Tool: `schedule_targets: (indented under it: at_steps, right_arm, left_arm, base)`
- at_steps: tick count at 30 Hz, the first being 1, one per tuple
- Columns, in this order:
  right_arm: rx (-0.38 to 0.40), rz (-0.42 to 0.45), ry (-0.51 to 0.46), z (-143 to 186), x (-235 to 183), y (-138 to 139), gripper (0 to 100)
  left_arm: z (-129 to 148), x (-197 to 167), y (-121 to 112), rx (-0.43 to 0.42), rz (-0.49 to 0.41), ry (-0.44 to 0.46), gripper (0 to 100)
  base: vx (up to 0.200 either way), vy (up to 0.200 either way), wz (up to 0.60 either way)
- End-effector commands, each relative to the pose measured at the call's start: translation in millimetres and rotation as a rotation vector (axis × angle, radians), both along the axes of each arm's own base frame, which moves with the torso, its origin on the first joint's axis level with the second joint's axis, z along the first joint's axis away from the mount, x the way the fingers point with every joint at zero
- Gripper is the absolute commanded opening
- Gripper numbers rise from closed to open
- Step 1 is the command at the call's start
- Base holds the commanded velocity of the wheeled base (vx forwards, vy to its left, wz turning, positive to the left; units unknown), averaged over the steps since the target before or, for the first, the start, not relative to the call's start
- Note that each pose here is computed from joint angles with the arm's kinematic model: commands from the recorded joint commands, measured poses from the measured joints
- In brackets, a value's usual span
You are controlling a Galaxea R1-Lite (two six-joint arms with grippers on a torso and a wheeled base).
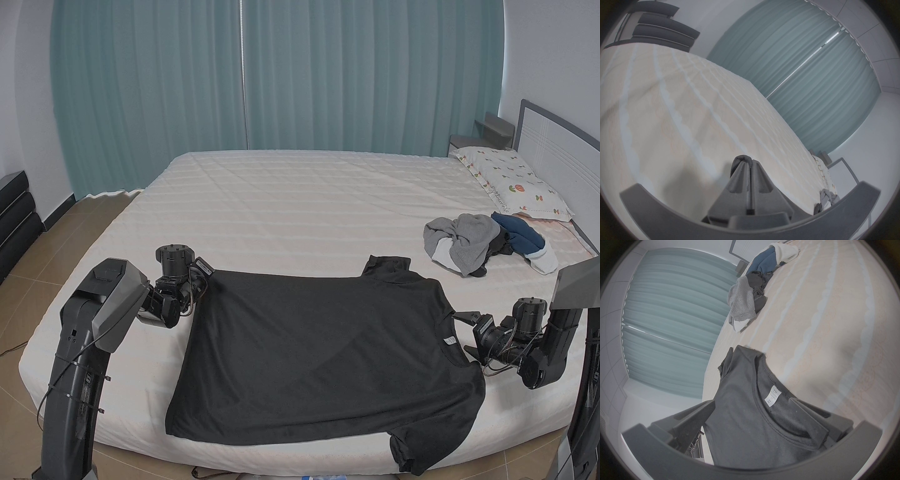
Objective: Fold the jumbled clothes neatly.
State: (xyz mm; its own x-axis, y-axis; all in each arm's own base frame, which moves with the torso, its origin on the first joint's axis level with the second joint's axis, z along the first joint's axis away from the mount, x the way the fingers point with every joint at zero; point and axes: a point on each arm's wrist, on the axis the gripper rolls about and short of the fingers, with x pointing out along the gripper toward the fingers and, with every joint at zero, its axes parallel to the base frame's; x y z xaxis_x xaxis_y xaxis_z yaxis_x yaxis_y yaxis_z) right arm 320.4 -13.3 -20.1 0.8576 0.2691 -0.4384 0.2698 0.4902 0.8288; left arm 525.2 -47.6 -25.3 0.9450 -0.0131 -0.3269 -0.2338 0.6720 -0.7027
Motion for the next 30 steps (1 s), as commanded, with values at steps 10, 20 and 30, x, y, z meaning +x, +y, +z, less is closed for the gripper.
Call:
schedule_targets:
  at_steps: [10, 20, 30]
  right_arm:
    - [-0.001, 0.001, 0.003, -1, -1, 0, 100]
    - [-0.002, 0.003, 0.002, -1, -1, 0, 100]
    - [-0.003, 0.001, 0.001, -1, 0, 0, 100]
  left_arm:
    - [-12, 15, 20, 0.051, 0.058, -0.036, 0]
    - [-17, 21, 22, 0.055, 0.072, -0.051, 0]
    - [-14, 20, 21, 0.044, 0.076, -0.050, 100]
  base:
    - [0.000, 0.000, 0.00]
    - [0.000, 0.000, 0.00]
    - [0.000, 0.000, 0.00]
